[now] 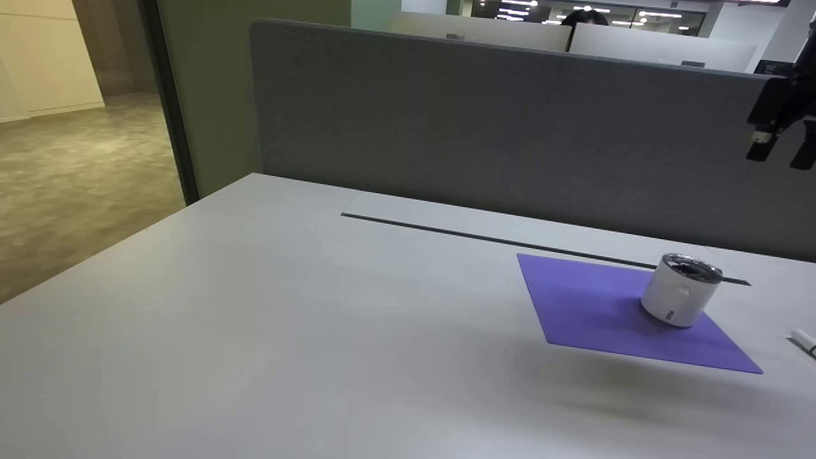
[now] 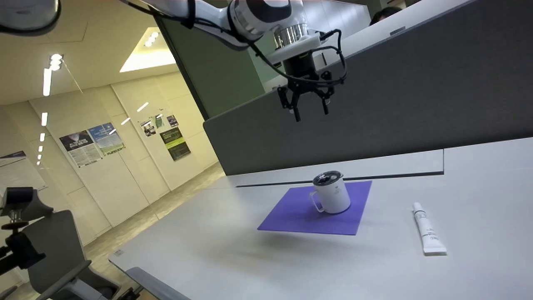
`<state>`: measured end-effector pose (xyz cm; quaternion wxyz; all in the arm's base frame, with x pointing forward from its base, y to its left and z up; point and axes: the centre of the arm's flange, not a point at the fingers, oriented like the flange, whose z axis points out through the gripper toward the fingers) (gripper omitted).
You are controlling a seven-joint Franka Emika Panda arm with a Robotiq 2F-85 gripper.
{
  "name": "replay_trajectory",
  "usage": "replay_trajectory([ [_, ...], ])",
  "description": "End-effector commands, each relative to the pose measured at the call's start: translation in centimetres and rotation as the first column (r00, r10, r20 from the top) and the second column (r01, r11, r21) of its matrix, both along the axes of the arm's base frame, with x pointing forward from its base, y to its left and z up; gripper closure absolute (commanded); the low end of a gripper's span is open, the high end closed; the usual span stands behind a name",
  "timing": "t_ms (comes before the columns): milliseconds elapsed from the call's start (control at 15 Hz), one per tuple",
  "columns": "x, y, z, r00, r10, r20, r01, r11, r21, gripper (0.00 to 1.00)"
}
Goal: Slide the object to close the drinking hole of the cup
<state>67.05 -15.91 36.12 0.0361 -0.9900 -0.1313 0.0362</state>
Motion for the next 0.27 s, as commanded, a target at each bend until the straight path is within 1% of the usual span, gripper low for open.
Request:
replay_trajectory([
  [0,0.53,0.22,-0.10,0.997,0.032,-0.075,-0.036,0.998,-0.054,0.00],
  [67,-0.23,0.18,-0.39,0.999,0.019,-0.035,-0.020,0.999,-0.025,0.05],
  [133,-0.33,0.34,-0.62,0.998,0.026,-0.051,-0.028,0.999,-0.032,0.00],
  [200,-0.34,0.48,-0.77,0.998,0.031,-0.058,-0.033,0.999,-0.037,0.00],
])
